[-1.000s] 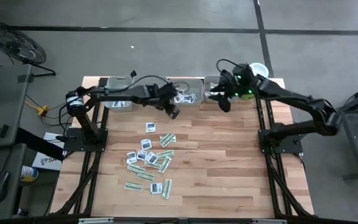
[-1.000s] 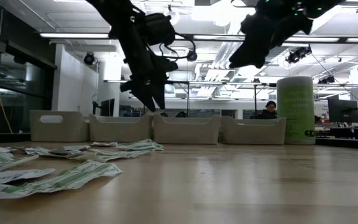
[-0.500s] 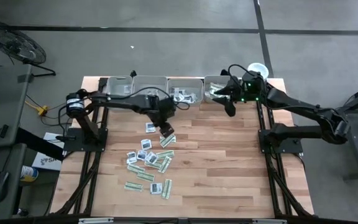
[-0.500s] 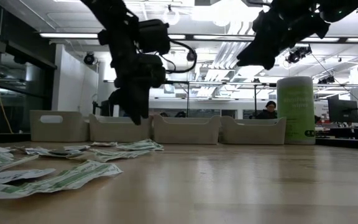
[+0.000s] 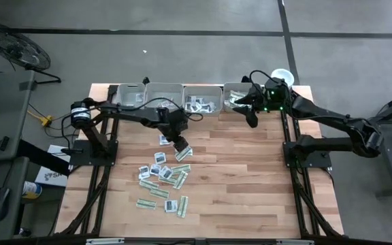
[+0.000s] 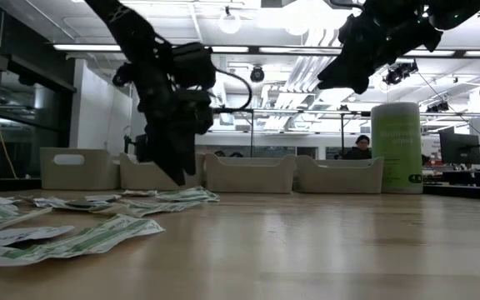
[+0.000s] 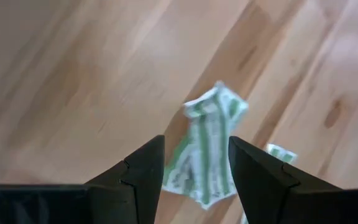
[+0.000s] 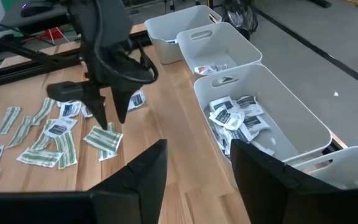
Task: Pick & Place First Aid Supplies
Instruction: Put the green bandage into the right gray bin
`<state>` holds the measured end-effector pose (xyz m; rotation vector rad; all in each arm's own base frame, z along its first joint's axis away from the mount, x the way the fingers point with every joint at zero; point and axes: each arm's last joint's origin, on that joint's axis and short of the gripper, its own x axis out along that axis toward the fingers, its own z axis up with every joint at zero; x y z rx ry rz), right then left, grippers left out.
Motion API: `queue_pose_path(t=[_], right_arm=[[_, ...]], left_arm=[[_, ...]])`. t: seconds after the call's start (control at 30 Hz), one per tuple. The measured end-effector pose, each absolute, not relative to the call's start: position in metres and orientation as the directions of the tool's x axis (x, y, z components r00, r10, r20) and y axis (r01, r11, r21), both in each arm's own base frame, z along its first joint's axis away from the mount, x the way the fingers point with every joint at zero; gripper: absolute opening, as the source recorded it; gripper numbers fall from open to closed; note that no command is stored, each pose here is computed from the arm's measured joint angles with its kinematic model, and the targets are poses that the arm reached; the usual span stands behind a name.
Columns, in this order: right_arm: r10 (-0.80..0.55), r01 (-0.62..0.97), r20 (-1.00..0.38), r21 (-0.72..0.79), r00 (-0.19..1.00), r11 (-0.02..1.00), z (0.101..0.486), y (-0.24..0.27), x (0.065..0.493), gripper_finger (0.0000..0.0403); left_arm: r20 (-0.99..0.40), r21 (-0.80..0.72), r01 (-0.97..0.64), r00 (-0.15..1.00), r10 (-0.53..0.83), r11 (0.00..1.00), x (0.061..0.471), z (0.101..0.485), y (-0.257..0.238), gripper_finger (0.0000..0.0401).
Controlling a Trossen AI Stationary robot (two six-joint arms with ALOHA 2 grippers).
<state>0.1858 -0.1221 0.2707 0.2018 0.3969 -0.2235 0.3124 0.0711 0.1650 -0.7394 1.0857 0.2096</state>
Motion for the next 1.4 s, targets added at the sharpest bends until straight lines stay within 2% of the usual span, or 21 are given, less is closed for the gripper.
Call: queue_pose_path(t=[0.17, 0.53, 0.83, 1.13, 1.4], right_arm=[[-0.175, 0.257, -0.403, 0.158, 0.898, 0.954, 0.271, -0.122, 0.186, 0.017], [-0.174, 0.263, -0.406, 0.174, 0.897, 0.949, 0.27, -0.122, 0.186, 0.017], [-0.173, 0.264, -0.409, 0.177, 0.896, 0.948, 0.27, -0.122, 0.186, 0.017], [-0.175, 0.268, -0.413, 0.177, 0.894, 0.947, 0.27, -0.122, 0.185, 0.017], [-0.175, 0.269, -0.416, 0.178, 0.892, 0.946, 0.269, -0.122, 0.185, 0.017]], left_arm=[[-0.837, -0.481, -0.512, 0.508, -0.201, 0.712, 0.309, 0.158, 0.079, 0.0176], [-0.827, -0.515, -0.495, 0.501, -0.254, 0.7, 0.315, 0.14, 0.08, 0.0176], [-0.799, -0.544, -0.464, 0.541, -0.262, 0.699, 0.32, 0.141, 0.08, 0.017], [-0.801, -0.543, -0.468, 0.539, -0.261, 0.697, 0.32, 0.141, 0.08, 0.0098], [-0.803, -0.539, -0.469, 0.537, -0.259, 0.699, 0.32, 0.141, 0.081, 0.0006]])
